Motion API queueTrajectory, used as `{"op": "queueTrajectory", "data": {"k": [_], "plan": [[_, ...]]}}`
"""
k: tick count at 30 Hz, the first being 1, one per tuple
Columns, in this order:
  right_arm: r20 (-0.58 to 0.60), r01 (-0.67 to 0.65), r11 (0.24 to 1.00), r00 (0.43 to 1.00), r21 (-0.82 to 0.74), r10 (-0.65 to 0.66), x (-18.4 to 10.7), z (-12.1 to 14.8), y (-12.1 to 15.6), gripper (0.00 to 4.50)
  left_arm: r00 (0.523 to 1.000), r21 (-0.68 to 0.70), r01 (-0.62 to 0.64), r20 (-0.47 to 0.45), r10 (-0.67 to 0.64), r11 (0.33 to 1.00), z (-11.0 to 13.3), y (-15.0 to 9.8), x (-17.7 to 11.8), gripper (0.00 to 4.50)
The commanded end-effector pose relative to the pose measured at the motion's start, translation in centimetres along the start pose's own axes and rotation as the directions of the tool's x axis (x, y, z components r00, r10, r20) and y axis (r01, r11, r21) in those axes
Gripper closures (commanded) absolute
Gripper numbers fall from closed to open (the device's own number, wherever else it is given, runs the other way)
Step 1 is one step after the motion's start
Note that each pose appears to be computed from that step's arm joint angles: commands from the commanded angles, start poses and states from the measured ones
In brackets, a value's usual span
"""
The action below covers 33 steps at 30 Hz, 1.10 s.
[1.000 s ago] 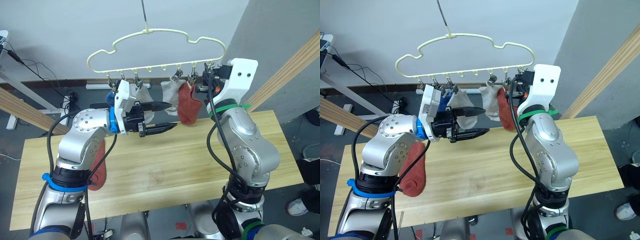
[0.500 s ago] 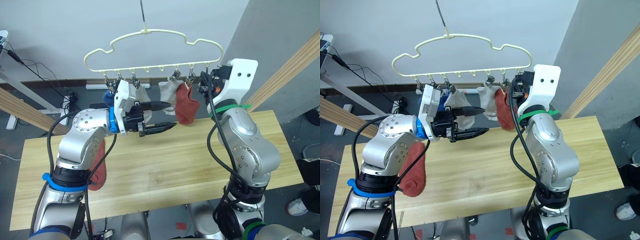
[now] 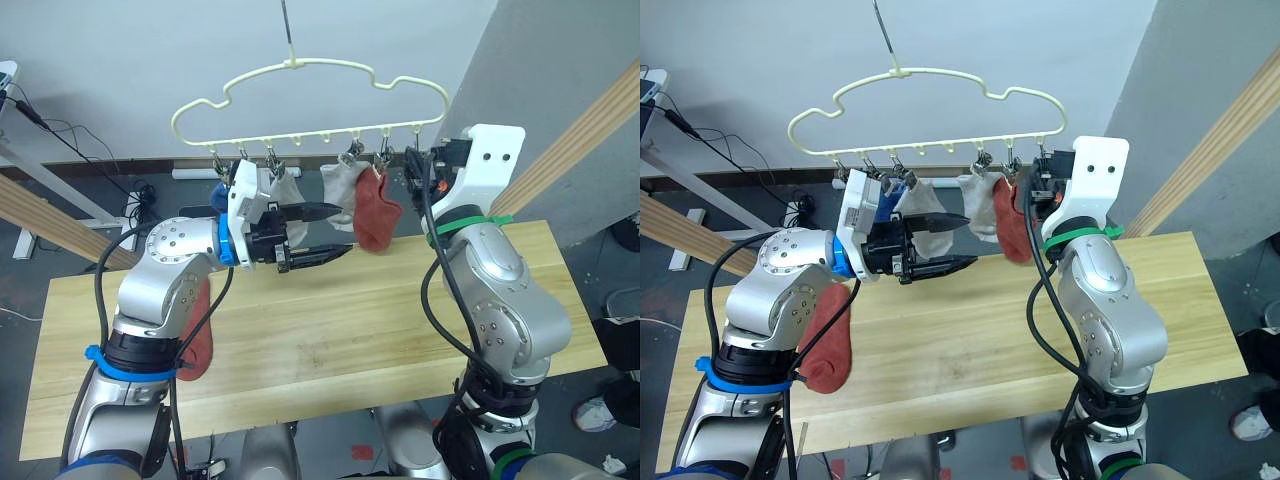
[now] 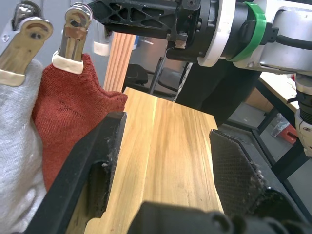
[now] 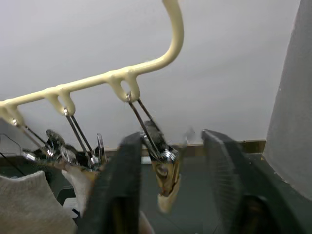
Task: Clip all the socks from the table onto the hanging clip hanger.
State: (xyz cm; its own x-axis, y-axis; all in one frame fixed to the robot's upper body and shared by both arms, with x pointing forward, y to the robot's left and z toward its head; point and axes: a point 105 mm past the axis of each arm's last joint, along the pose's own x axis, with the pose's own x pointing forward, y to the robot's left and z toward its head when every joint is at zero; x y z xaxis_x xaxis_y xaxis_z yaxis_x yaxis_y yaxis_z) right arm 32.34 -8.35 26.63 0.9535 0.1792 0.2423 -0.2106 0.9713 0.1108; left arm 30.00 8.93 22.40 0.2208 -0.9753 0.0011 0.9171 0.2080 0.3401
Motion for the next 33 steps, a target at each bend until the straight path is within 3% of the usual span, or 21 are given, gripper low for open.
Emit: {"op": "queueTrajectory", "data": {"k": [1,33], "plan": [[0.05,-0.032,0.999,0.998,0.0,0.032,-0.4,1.1,0.8,2.53,1.0,0.039,0.015,0.023,-0.016,0.999,0.9,-0.2,0.3,1.44],[0.047,-0.033,0.998,0.998,0.049,0.031,1.0,0.8,1.7,2.53,1.0,0.047,0.021,0.022,-0.022,0.999,1.2,-0.2,0.6,1.44]]}}
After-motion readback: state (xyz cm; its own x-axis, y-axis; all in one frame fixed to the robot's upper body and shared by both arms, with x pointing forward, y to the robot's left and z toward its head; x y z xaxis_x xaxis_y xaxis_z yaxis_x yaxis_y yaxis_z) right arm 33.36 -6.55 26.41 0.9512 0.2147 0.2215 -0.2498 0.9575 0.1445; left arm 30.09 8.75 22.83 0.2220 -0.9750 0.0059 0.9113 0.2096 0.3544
